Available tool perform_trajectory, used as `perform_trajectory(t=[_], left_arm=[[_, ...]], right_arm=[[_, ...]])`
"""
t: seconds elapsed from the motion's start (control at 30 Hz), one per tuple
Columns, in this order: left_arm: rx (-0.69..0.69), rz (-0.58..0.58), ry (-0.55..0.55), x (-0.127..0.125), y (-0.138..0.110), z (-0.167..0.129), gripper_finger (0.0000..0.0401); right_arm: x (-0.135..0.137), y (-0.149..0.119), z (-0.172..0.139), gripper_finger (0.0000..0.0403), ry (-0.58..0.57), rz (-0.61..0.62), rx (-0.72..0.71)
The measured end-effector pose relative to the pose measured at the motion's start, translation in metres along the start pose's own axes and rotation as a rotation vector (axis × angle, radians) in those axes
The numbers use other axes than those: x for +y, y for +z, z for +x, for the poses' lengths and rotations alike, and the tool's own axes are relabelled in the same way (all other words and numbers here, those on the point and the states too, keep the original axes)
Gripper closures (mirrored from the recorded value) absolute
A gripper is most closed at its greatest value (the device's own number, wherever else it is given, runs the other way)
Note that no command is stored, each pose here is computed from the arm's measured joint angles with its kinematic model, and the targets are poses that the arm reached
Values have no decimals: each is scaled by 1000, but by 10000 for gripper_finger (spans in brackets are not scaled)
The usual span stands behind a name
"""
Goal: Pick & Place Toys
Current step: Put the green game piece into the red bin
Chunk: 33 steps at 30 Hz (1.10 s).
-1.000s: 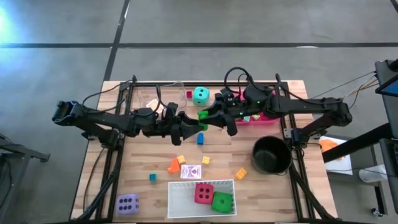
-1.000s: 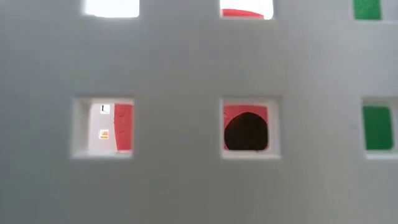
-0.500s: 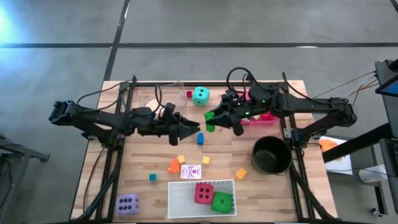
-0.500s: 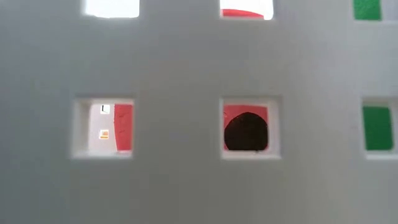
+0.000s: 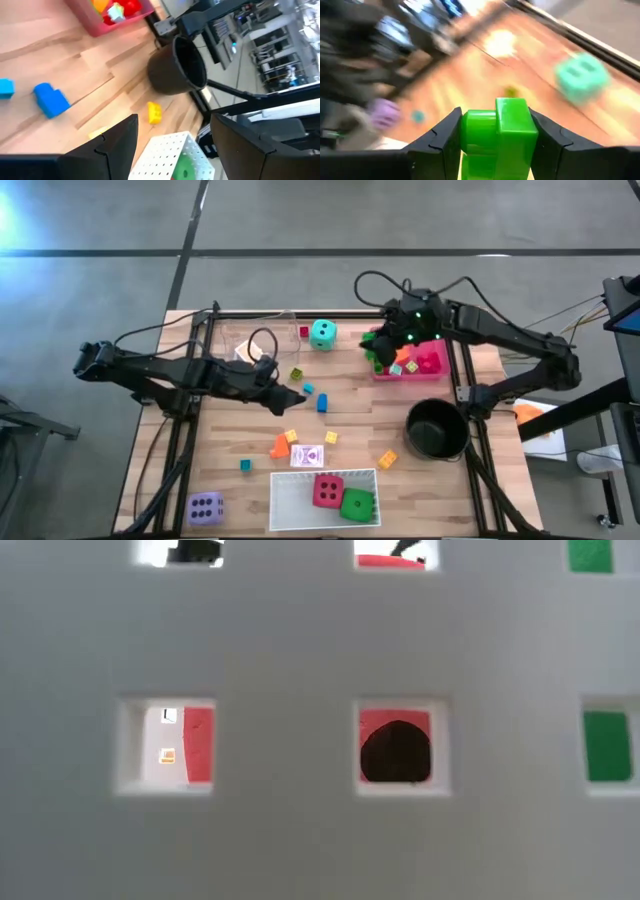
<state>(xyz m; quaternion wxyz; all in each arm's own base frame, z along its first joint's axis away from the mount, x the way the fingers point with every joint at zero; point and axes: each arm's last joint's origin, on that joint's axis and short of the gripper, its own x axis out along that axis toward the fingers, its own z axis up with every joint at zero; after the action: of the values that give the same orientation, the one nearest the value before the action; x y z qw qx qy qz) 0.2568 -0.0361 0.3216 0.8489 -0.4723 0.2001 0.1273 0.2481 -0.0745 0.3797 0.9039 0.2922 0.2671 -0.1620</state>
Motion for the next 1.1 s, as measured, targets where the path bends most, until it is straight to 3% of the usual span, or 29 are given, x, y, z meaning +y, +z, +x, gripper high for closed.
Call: perform_trajectory(t=[0.17,0.4,0.77,1.1], left_arm=[[8,-3,16,1,-1,0,152],[10,-2,19,2,-1,0,152],[13,-12,18,1,-2,0,152],[12,-26,18,1,-2,0,152]], right_arm=[[-44,-10,3,242,-299,53,148],[-105,-32,23,242,-501,214,330],[-153,-95,49,242,-621,360,497],[-165,-112,61,242,-669,395,412]])
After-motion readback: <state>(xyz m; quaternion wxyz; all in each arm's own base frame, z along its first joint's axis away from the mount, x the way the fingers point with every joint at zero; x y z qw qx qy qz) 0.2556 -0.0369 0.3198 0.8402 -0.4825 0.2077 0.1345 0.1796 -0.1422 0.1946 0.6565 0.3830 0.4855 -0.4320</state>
